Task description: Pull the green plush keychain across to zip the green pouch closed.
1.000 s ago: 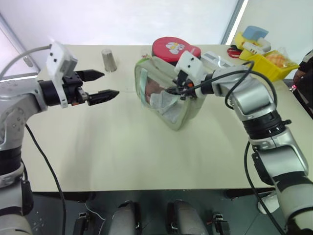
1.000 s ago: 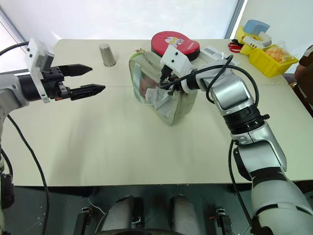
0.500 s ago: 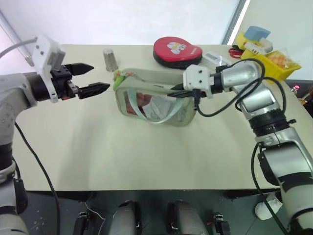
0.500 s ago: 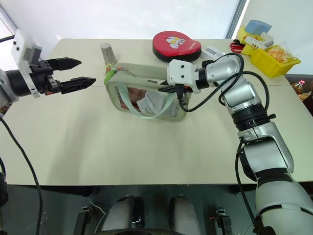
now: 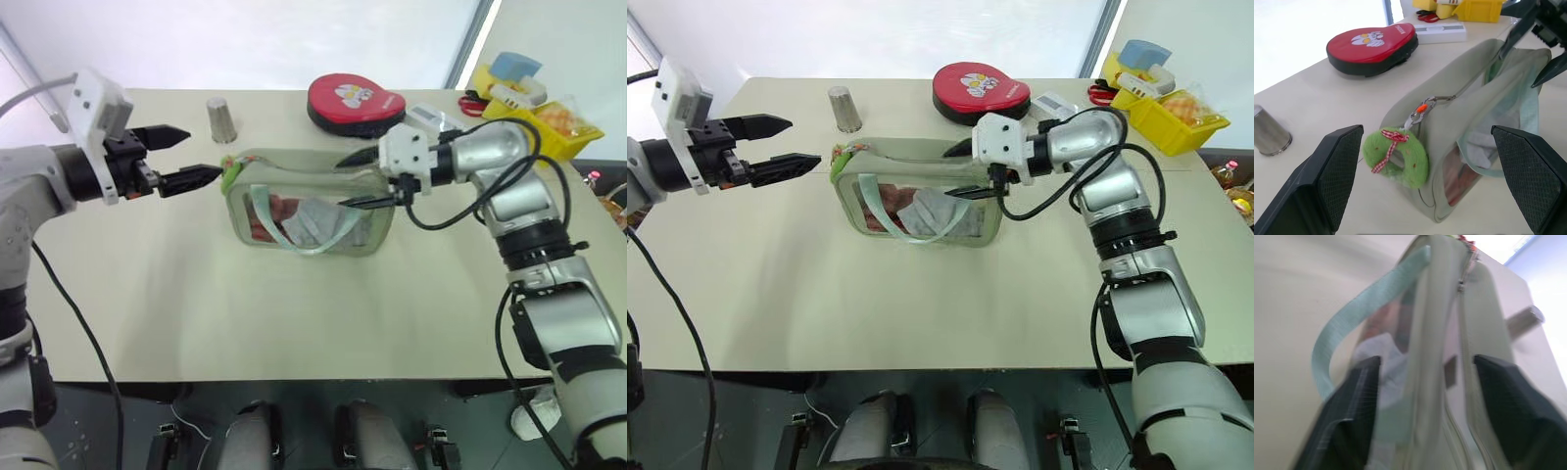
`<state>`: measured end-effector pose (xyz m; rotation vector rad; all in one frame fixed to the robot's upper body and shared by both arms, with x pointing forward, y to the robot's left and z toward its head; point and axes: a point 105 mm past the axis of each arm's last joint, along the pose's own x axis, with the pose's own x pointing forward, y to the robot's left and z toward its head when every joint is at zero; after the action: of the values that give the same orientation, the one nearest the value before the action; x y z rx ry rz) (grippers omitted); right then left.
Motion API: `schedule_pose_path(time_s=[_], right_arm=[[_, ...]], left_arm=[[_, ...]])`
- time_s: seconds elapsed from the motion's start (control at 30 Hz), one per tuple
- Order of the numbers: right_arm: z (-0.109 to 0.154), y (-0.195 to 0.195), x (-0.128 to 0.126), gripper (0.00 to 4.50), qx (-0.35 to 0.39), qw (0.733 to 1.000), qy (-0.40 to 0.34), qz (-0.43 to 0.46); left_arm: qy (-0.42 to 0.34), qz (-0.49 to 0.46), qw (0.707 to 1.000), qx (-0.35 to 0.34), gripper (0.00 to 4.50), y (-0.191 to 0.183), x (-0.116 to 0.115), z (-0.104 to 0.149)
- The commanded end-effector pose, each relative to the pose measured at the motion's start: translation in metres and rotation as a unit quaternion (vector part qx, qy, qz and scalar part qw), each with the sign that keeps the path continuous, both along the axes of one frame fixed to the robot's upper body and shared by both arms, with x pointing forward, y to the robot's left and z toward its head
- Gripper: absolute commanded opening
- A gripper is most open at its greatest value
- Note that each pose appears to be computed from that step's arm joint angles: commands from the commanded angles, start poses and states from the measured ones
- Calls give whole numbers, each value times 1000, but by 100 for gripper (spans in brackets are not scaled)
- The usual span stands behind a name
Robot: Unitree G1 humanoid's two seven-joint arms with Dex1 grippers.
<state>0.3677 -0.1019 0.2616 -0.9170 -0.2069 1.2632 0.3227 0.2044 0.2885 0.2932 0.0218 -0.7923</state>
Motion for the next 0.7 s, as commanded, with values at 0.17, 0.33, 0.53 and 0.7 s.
schedule_pose_path(time_s=[0.17,0.33,0.53,0.7], right_arm=[[20,-30,-28,308,27,998,-5,-61],[1,-33,-27,308,41,995,19,-94],[-9,-24,-18,172,61,993,27,-101],[-11,-20,-19,5,62,993,35,-91]], left_arm=[[-11,51,999,2,450,31,-3,5],[-9,51,999,-4,450,29,7,-1],[-1,48,999,1,450,27,22,-16],[-23,99,995,14,450,42,49,-25]])
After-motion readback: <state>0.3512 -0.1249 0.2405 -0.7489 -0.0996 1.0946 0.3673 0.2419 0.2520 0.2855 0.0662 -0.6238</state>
